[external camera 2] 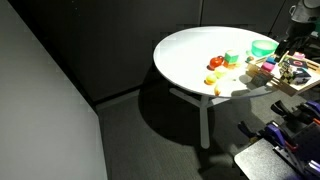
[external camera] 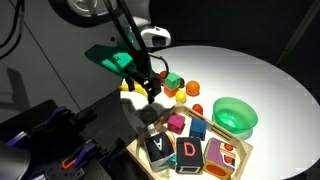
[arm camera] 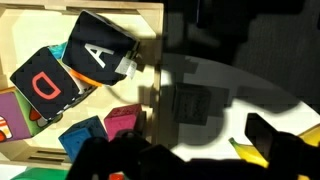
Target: Pick up the gray block and put it on the pink block
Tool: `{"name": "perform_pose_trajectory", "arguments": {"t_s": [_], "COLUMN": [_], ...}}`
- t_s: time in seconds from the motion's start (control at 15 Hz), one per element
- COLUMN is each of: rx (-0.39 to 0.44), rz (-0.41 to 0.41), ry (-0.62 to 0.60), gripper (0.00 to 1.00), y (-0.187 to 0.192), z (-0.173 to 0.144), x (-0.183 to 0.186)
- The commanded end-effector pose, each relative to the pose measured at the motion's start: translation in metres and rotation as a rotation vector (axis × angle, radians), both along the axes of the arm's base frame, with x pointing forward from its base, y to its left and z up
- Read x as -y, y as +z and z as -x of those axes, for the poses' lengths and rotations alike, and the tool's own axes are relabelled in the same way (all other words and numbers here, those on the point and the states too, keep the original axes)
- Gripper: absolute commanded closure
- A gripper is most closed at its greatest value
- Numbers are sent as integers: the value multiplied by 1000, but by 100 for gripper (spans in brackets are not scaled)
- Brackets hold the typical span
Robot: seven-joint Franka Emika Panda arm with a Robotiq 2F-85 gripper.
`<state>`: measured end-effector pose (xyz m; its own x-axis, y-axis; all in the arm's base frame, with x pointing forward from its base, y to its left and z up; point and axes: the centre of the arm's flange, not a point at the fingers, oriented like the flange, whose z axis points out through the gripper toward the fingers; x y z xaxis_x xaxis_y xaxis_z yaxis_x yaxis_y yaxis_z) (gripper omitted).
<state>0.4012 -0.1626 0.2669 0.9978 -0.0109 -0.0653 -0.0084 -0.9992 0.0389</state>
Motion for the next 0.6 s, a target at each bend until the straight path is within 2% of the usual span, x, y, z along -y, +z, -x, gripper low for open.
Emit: {"name": "perform_pose_trajectory", "arguments": {"t_s": [0.0, 0.53], "rx": [25, 46], "rz": [7, 10], "ry": [46, 75], "gripper": [0, 0], "y": [-27, -70], "z": [-18, -45], "x": [12, -2]}}
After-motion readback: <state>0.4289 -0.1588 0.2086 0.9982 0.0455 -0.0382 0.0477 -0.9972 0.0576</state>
